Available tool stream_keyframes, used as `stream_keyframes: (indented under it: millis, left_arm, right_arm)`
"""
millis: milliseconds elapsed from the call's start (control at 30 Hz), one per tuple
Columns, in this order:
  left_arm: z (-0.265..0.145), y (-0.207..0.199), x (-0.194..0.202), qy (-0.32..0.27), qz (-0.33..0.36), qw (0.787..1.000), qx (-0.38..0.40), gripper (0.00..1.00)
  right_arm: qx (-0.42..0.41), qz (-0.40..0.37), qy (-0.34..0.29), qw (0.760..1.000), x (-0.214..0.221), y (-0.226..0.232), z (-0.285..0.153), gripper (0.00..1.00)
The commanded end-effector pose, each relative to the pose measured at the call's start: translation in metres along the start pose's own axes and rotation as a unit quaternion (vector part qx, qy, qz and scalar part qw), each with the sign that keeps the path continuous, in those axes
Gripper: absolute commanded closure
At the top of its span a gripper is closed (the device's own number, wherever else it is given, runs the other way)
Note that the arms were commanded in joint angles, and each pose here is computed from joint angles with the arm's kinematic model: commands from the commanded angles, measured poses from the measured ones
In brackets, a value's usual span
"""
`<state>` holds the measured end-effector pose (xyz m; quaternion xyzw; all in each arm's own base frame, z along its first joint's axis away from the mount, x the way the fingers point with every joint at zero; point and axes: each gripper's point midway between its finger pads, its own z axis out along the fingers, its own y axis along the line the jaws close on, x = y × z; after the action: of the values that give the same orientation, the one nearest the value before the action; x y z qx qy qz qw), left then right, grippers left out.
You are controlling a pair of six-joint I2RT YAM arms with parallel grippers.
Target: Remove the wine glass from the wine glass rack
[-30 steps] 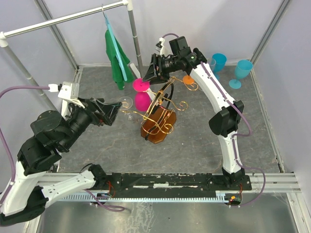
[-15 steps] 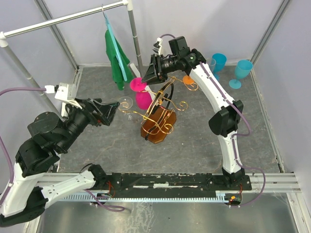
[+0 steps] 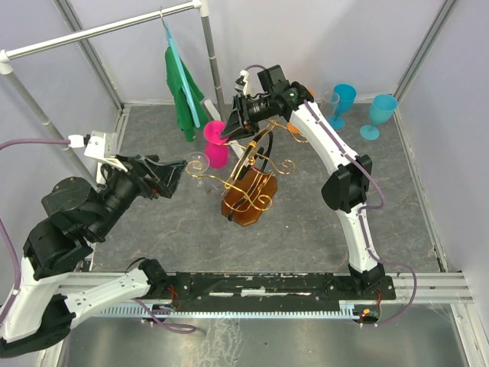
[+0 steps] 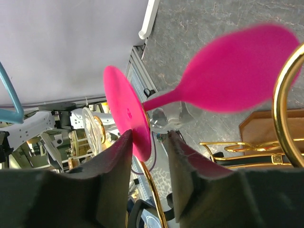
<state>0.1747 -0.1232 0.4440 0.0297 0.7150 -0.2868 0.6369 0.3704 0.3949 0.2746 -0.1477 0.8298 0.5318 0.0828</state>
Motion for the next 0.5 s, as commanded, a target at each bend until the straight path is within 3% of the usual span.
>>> stream_keyframes:
  millis: [0, 100, 467]
  left_arm:
    - [-0.009, 0.001, -0.020, -0.029, -0.024, 0.999, -0.003, 0.07]
    - [-0.012, 0.003, -0.021, -0.031, -0.024, 0.999, -0.007, 0.07]
    - [-0.014, 0.004, -0.021, -0.031, -0.025, 0.999, -0.004, 0.07]
  right_arm:
    - [-0.032, -0.030, -0.024, 0.999, -0.014, 0.024, -0.002, 0.62]
    - [-0.039, -0.032, -0.030, 0.998, -0.017, 0.029, -0.003, 0.70]
    - [-0.033, -0.032, -0.048, 0.998, -0.018, 0.033, -0.027, 0.74]
